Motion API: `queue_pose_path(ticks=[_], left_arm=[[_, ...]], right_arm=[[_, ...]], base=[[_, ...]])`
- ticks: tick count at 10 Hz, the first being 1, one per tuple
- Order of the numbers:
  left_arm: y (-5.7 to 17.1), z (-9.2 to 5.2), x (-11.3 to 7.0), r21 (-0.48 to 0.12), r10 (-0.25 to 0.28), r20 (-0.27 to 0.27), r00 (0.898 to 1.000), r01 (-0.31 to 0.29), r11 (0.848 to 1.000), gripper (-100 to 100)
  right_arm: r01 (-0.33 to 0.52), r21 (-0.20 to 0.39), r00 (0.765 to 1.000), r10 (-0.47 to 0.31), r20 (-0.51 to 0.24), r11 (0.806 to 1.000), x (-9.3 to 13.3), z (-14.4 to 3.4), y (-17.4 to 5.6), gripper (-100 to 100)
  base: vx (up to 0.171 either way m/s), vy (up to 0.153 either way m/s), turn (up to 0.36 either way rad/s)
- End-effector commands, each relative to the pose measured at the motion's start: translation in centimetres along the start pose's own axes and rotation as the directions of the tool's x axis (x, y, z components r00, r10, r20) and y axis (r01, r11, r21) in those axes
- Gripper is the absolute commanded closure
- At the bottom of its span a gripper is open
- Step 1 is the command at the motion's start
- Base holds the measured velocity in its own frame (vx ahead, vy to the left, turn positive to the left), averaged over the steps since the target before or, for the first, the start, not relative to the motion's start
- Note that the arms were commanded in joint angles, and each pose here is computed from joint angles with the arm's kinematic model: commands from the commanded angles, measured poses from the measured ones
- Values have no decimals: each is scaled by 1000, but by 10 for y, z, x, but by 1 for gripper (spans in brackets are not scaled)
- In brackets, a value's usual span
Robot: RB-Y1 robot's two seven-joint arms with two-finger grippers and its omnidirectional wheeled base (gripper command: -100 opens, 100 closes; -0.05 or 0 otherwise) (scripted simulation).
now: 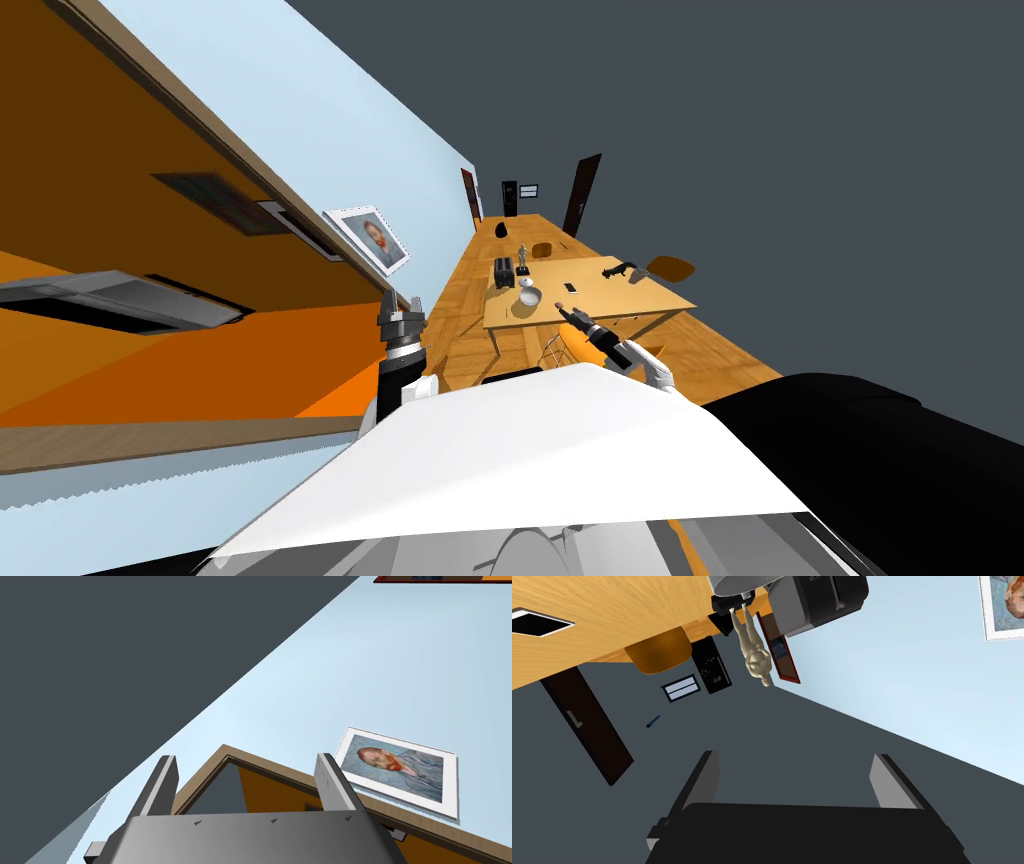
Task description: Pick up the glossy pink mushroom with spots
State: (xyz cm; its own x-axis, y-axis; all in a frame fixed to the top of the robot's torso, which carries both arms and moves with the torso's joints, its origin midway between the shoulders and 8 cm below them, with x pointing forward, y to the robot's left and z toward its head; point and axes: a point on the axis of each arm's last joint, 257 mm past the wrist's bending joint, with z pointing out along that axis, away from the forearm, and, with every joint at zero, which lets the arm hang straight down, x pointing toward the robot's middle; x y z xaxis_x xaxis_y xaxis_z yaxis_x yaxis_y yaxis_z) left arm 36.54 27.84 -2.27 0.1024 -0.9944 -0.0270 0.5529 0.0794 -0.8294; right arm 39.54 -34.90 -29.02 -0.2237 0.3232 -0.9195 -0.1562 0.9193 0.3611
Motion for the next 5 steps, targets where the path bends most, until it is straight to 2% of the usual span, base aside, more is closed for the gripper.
queue_pose_path(ticks=[1, 2, 3, 4, 5], left_arm=[[0, 0, 0, 0, 0, 0, 1000, 0, 1000, 0], [0, 0, 0, 0, 0, 0, 1000, 0, 1000, 0], [0, 0, 0, 0, 0, 0, 1000, 0, 1000, 0], [0, 0, 0, 0, 0, 0, 1000, 0, 1000, 0], [0, 0, 0, 0, 0, 0, 1000, 0, 1000, 0]], right_arm=[[39, 31, 998, -38, -42, 999, 16, -4, -16, -100], [124, 42, 989, -120, -90, 991, 26, -8, -30, -100], [122, 53, 988, -116, -101, 991, 31, -11, -36, -100], [120, 63, 987, -113, -110, 991, 35, -13, -41, -100], [204, 70, 968, -191, -163, 976, 46, -19, -56, -100]], base=[[-8, 9, 136], [-7, 15, 316], [-3, 5, 117], [0, 2, -70], [-2, 14, 280]])
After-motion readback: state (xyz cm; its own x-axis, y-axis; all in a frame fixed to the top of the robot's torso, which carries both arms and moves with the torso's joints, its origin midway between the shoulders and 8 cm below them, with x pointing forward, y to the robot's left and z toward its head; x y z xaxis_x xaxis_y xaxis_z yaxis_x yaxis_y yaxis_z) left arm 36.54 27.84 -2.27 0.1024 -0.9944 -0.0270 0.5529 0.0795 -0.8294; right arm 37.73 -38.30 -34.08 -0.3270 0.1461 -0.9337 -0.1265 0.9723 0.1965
